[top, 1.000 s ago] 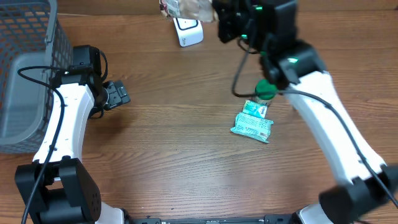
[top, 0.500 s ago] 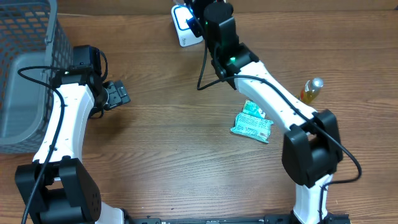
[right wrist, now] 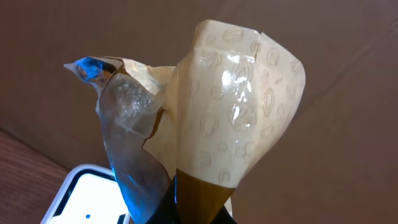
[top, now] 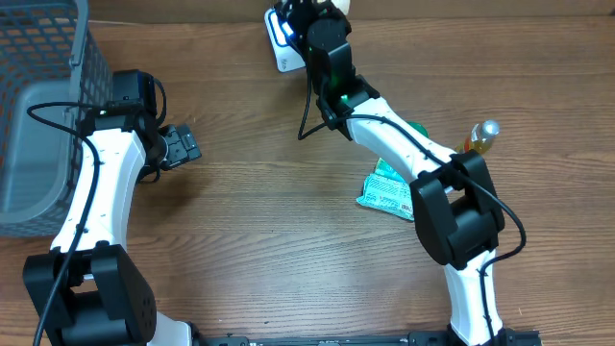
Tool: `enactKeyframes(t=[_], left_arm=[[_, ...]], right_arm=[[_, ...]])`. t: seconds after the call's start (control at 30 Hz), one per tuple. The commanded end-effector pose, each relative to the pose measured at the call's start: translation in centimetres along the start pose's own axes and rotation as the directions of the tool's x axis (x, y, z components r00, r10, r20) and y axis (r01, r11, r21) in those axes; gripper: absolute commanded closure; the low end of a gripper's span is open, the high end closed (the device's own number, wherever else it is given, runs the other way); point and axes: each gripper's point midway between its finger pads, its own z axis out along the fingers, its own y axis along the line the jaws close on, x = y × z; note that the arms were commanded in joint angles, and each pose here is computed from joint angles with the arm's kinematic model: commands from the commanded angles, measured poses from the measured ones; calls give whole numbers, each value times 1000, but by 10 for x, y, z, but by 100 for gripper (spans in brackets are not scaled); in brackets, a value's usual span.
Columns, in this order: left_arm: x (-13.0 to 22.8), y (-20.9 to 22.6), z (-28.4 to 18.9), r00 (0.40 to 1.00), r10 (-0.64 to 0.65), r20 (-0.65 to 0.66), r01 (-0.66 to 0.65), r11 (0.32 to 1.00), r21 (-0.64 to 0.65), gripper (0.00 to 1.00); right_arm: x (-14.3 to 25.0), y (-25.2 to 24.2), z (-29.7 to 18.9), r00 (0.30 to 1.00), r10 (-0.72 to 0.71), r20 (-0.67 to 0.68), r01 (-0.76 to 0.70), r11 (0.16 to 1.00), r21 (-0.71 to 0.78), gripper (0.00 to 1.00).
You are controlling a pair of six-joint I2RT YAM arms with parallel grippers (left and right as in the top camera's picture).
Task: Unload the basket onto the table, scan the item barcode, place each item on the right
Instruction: 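Raise the snack bag up to the white scanner window, then carry the snack bag down and set it on the table centre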
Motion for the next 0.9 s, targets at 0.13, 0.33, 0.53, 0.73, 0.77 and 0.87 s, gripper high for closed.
enactKeyframes(t=[0.13, 0.33, 0.53, 0.73, 0.77, 0.87], left_arm=[[-4, -1, -9, 999, 20, 26, -21, 1000, 11, 0], [-4, -1, -9, 999, 20, 26, -21, 1000, 11, 0], [-4, -1, -9, 999, 20, 26, -21, 1000, 11, 0], [-4, -1, -9, 999, 20, 26, -21, 1000, 11, 0], [-4, -1, -9, 999, 20, 26, -21, 1000, 11, 0], [-4, -1, -9, 999, 20, 26, -21, 1000, 11, 0]], right_arm=[[29, 31, 8, 998, -52, -47, 50, 997, -54, 96], [36, 50, 4, 994, -76, -77, 67, 991, -115, 96], [26, 67, -3, 995, -82, -61, 72, 987, -142, 96], [33, 77, -7, 990, -108, -89, 92, 981, -172, 96], [34, 78, -8, 989, -112, -94, 94, 980, -176, 96], [37, 73, -6, 987, -130, -95, 113, 979, -170, 96]])
